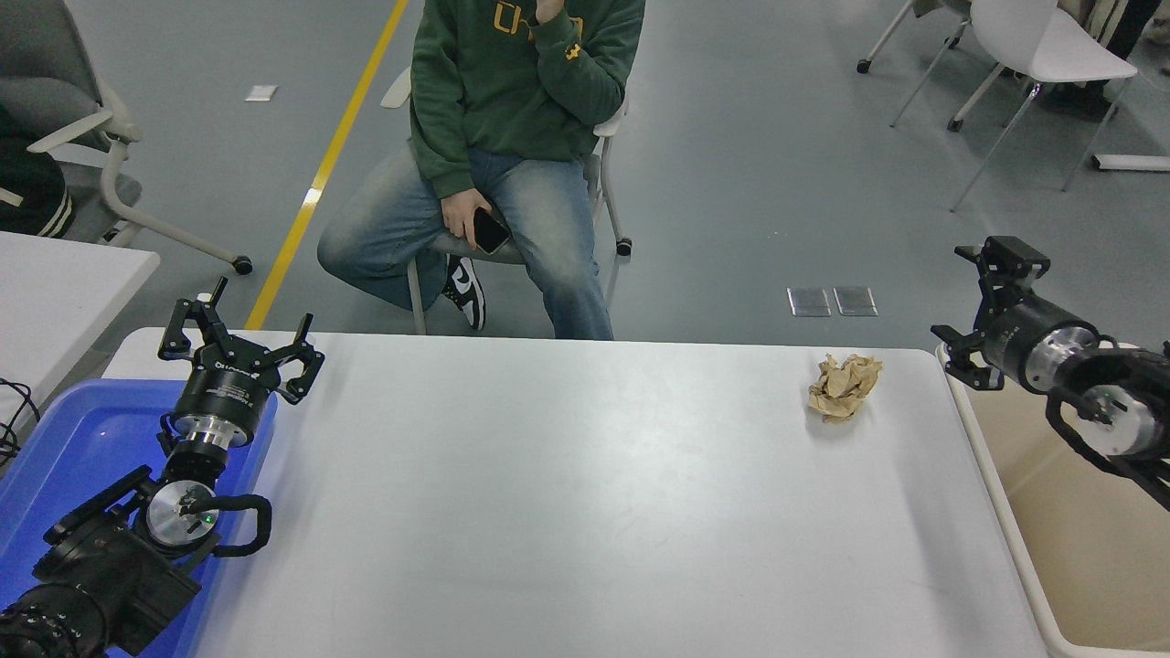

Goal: Clean the table surface

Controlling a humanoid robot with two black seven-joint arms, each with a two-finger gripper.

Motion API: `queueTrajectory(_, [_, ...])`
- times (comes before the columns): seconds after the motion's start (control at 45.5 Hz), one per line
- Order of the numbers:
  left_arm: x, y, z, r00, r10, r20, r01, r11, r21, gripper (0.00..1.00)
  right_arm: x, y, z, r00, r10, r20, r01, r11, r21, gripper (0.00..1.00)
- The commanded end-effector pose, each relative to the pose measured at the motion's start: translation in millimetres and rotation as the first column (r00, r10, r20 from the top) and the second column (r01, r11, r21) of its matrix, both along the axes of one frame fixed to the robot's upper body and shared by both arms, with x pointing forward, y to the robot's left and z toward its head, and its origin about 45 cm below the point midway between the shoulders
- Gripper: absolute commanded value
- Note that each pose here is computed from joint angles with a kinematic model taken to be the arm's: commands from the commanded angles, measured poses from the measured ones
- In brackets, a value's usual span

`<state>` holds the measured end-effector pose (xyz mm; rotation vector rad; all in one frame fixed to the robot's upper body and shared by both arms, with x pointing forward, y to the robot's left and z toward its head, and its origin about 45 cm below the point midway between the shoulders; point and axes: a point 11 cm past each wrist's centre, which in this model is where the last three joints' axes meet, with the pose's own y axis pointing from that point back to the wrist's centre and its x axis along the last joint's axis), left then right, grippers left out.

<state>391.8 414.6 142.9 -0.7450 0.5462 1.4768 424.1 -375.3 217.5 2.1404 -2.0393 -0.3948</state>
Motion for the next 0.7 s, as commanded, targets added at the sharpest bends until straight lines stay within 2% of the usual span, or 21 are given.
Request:
queueTrajectory(0.0, [0.0, 0, 0, 1.0, 0.0, 0.0, 0.0, 1.0, 0.0, 1.0, -4, 35, -6, 0.997, 0.047, 0.056, -0.051, 0.995, 0.083, 1.0])
queueTrajectory(0.286, [0.0, 0, 0, 1.0, 0.002, 0.001, -0.002, 1.0, -0.001, 1.0, -5, 63, -16, 0.997, 0.047, 0.068, -0.058, 0.983, 0.176, 1.0])
queueTrajectory(0.681, [0.0, 0, 0, 1.0, 0.001, 0.001, -0.001, 1.0, 0.0, 1.0, -7, 60, -18, 0.997, 0.038, 0.063, -0.048, 0.984, 0.174, 1.0])
